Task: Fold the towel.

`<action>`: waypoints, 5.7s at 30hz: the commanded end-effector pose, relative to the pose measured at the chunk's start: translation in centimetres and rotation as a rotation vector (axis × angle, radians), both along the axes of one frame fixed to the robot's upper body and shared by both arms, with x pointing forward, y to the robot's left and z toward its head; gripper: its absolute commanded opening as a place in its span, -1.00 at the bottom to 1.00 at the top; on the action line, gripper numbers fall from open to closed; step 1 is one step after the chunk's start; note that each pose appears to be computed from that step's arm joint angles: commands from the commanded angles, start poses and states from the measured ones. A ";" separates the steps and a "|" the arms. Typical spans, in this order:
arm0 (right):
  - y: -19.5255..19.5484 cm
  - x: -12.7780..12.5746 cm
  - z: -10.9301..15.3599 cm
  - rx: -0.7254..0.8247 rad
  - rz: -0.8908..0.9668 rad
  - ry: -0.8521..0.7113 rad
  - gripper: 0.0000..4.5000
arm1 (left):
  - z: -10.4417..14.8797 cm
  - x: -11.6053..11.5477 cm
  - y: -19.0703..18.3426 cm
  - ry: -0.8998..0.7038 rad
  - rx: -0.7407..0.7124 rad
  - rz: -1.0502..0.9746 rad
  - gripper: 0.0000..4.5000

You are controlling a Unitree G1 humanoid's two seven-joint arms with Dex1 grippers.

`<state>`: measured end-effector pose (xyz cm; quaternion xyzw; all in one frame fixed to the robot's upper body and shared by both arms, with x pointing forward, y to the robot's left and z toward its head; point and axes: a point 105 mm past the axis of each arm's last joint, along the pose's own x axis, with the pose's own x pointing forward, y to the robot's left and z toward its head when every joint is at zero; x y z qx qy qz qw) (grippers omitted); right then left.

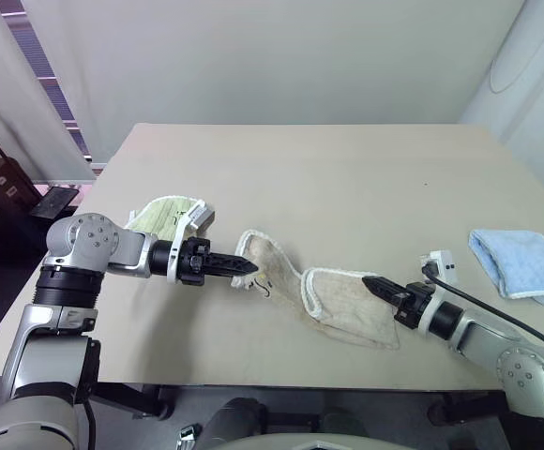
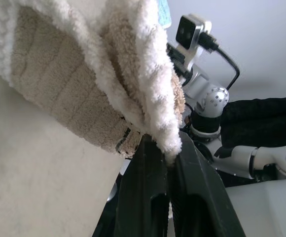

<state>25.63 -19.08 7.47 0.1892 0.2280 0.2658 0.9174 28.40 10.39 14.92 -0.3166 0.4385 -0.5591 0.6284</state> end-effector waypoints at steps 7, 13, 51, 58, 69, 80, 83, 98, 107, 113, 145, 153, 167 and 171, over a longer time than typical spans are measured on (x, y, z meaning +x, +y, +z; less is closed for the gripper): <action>-1.3 -0.7 1.7 -0.049 -0.048 -0.101 -1.00 | 0.8 -1.1 -5.4 -0.034 -0.008 -0.211 -0.99; -4.2 -2.0 2.3 -0.049 -0.168 -0.139 -1.00 | -0.7 -1.3 -8.2 -0.070 0.008 -0.281 -0.99; -5.4 -3.8 0.2 -0.074 -0.325 -0.104 -1.00 | -3.8 -2.7 -17.8 -0.292 -0.113 -0.431 0.57; -6.2 -3.1 4.3 0.059 -0.361 -0.247 -1.00 | 0.5 -1.1 -15.9 -0.610 -0.288 -0.368 0.98; 0.5 -3.1 11.0 -0.019 0.066 -0.459 -1.00 | 3.1 1.4 -9.8 -0.908 -0.254 -0.283 0.08; 1.7 -2.3 4.7 -0.101 0.297 -0.221 -1.00 | -4.0 -0.8 -11.6 -0.983 -0.138 -0.399 -0.98; 1.6 -2.4 2.4 -0.121 0.308 -0.166 -1.00 | -5.6 -0.5 -12.8 -0.947 -0.117 -0.365 -0.98; 0.9 -3.5 -2.8 -0.138 0.311 -0.040 -0.74 | -8.5 -0.3 -14.3 -0.954 -0.066 -0.365 -1.00; -3.7 -1.9 2.2 -0.001 0.200 0.008 0.68 | -3.8 0.8 -11.1 -1.081 -0.118 -0.312 -1.00; -6.7 -2.4 2.3 0.039 0.195 0.255 0.99 | -3.7 1.2 -7.4 -1.105 -0.013 -0.284 -1.00; 1.0 -1.4 -3.5 0.147 0.436 0.577 0.57 | -2.8 -1.0 -5.3 -1.136 -0.124 -0.207 -1.00; 0.9 -1.3 -2.4 0.240 0.400 0.546 -0.72 | -2.7 -0.5 -5.3 -1.138 -0.117 -0.195 -1.00; -7.6 3.8 10.7 0.510 -0.287 -0.264 -0.99 | -3.0 1.0 -5.2 -1.096 -0.092 -0.154 -1.00; -12.6 4.1 11.2 0.589 -0.587 -0.357 -0.99 | -3.2 1.3 -5.6 -1.088 -0.096 -0.149 -1.00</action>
